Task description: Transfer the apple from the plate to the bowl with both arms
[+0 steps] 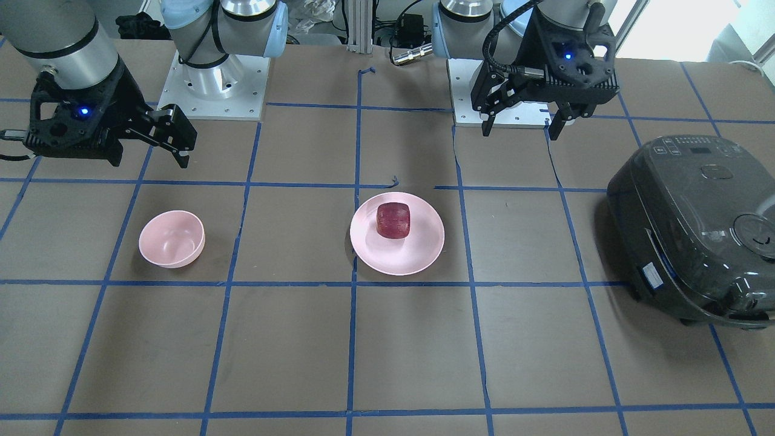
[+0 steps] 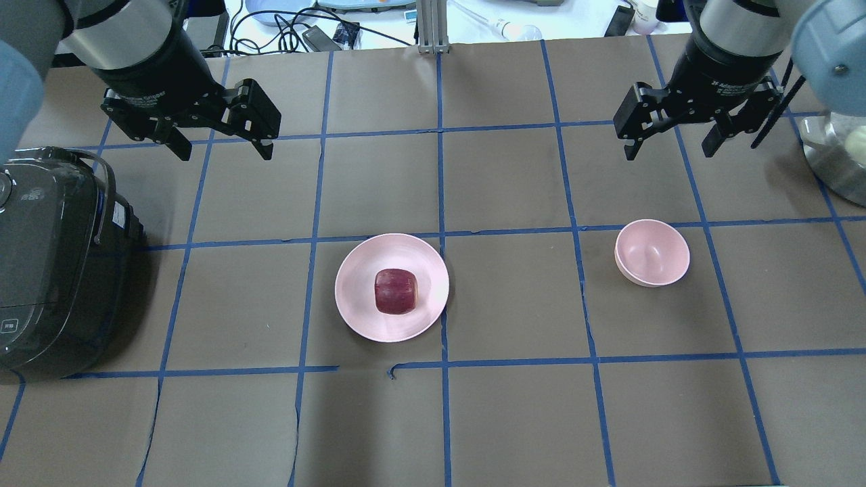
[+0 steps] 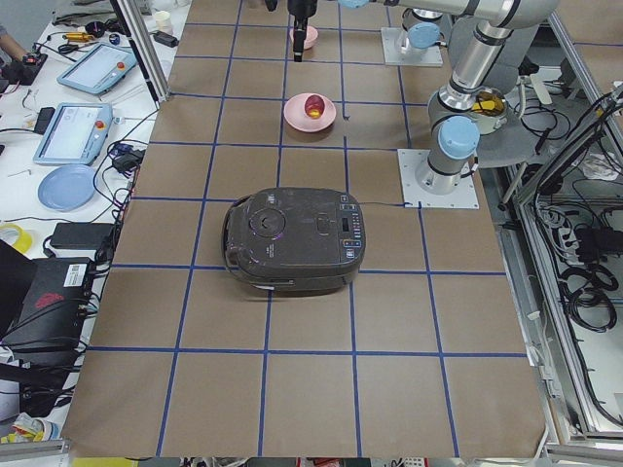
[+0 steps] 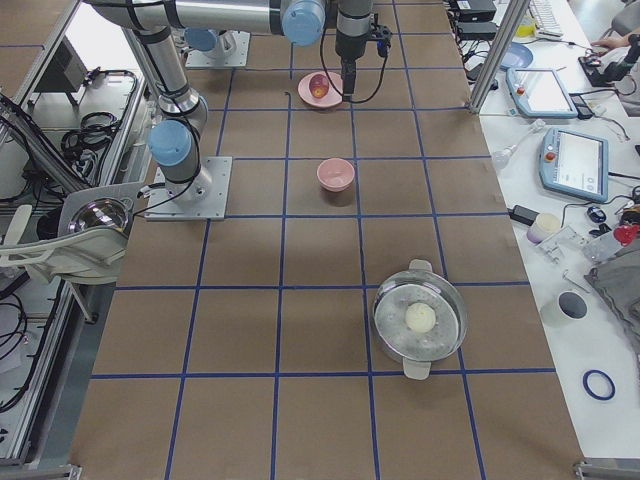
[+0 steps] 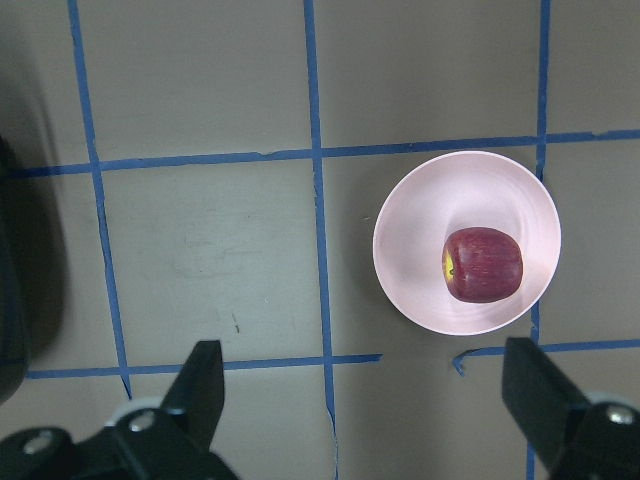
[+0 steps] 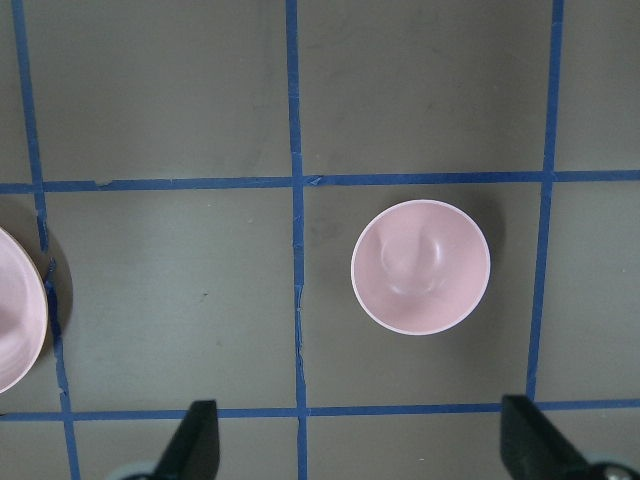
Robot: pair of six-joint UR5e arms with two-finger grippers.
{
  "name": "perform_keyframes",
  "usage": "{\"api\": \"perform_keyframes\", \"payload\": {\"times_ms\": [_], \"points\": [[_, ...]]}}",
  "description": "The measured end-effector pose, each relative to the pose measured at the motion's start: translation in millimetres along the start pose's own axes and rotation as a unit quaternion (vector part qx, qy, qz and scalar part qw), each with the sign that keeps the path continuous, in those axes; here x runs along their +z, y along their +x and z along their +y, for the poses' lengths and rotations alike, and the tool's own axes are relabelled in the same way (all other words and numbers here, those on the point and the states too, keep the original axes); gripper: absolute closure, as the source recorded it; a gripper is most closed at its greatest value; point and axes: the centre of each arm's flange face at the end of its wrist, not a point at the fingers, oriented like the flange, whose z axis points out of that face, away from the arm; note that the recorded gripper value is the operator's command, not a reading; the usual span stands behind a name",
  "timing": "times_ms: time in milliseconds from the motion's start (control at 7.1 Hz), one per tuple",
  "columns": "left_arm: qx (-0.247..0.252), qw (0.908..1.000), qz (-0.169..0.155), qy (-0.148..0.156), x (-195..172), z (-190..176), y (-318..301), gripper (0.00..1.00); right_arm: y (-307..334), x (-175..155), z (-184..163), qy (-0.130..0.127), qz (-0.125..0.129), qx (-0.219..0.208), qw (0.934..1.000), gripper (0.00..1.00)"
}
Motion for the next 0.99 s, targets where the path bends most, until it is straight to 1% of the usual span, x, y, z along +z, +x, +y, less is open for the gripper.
{"api": "perform_keyframes", "payload": {"times_ms": [282,986], "points": [[0.000,1.0000,0.000,0.000,-0.4,0.2,-0.1,0.00,1.2,-3.3,3.0,0.000,0.006,0.000,1.0000,0.00],[-0.001,1.0000,0.000,0.001,-0.8,0.0,-1.0,0.00,1.5,-4.6,4.9,0.001,0.006,0.001,1.0000,0.00]]}}
